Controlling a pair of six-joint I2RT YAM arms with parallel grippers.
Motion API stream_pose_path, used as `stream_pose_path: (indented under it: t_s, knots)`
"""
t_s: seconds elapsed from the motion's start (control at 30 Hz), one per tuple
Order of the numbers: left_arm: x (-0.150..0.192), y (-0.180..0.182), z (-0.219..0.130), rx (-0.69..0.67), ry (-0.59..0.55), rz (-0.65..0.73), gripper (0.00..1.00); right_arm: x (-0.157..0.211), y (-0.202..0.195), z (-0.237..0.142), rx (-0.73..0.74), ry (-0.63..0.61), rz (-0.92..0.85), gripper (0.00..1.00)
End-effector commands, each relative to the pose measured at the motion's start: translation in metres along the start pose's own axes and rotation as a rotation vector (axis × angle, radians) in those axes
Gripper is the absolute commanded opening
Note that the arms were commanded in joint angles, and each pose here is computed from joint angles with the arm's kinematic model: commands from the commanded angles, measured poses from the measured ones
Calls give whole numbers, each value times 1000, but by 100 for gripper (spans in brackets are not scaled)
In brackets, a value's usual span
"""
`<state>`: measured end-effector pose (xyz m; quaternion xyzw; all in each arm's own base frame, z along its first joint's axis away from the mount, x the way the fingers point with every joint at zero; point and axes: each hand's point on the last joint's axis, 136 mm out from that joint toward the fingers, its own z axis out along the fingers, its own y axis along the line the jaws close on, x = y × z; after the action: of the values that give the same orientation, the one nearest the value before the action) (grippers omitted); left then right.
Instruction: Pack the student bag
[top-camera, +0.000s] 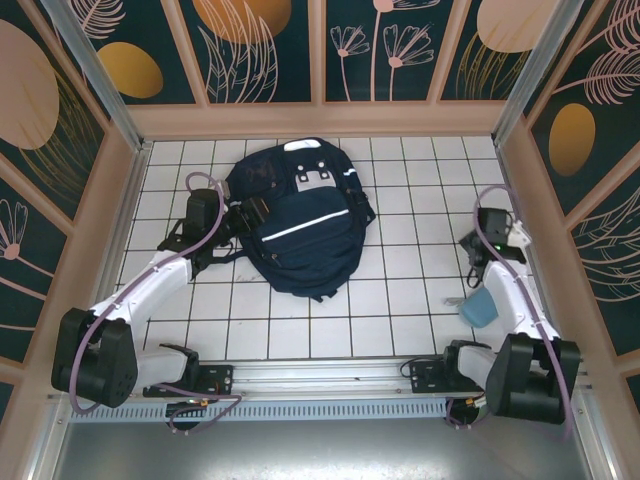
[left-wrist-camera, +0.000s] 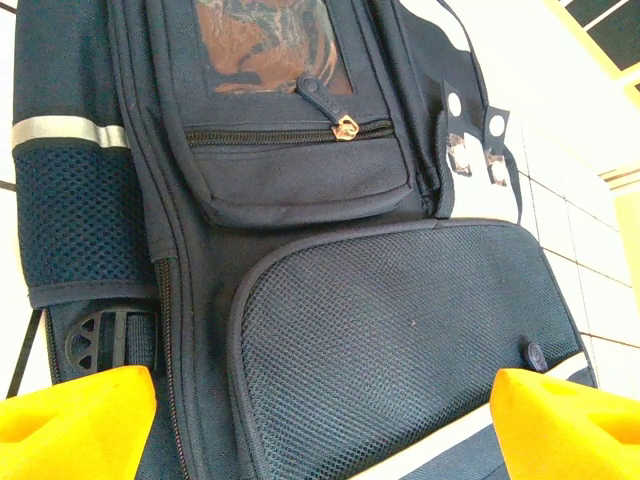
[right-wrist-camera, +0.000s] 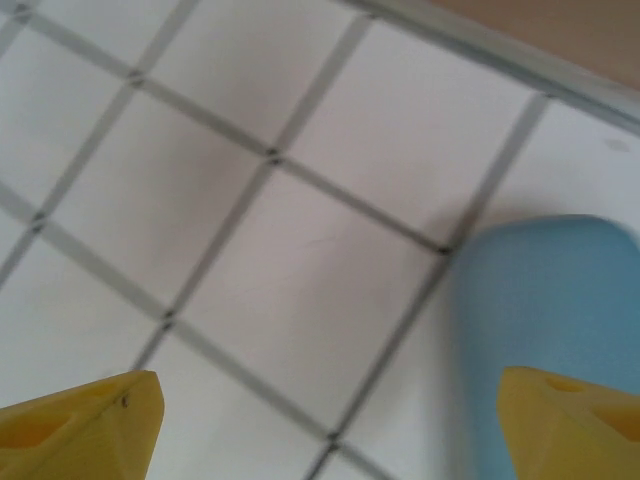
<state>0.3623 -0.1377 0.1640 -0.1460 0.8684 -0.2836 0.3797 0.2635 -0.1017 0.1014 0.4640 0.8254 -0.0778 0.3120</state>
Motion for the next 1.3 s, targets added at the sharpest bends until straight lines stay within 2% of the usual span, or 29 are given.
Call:
stream_pose_path:
  t_s: [0.0,0.1,0.2,0.37,0.73,0.9,0.97,1.0,1.1,1.2,1.27]
  knots:
    - [-14,-14,-6,24,-32,57,87,11,-40,11,96,45,71,87]
    - [-15,-17,-5,35,-27,62,88,12,-50,19,118,49,115,88]
    - [-17,-22,-6,54,-28,62,88,25,-54,31,130,106,122,88]
    - [-15,-31,-4,92,-12,60,88,47,-39,41,55,191,101,86]
    - [7,-80,9,210,64,89,88,105,82,11,-270,319,-46,85]
    - [27,-116,18,278,121,121,88,102,121,-7,-381,310,-188,80]
    - [45,-128,26,294,165,138,88,90,122,-18,-399,276,-213,80]
    - [46,-145,27,328,171,152,88,82,117,-22,-384,247,-227,81]
    - [65,-163,37,352,215,179,87,66,91,-15,-289,211,-236,88]
    - [73,-173,45,364,233,184,87,74,72,1,-221,248,-274,99]
    - [75,-176,48,363,237,187,87,90,74,5,-223,287,-318,99]
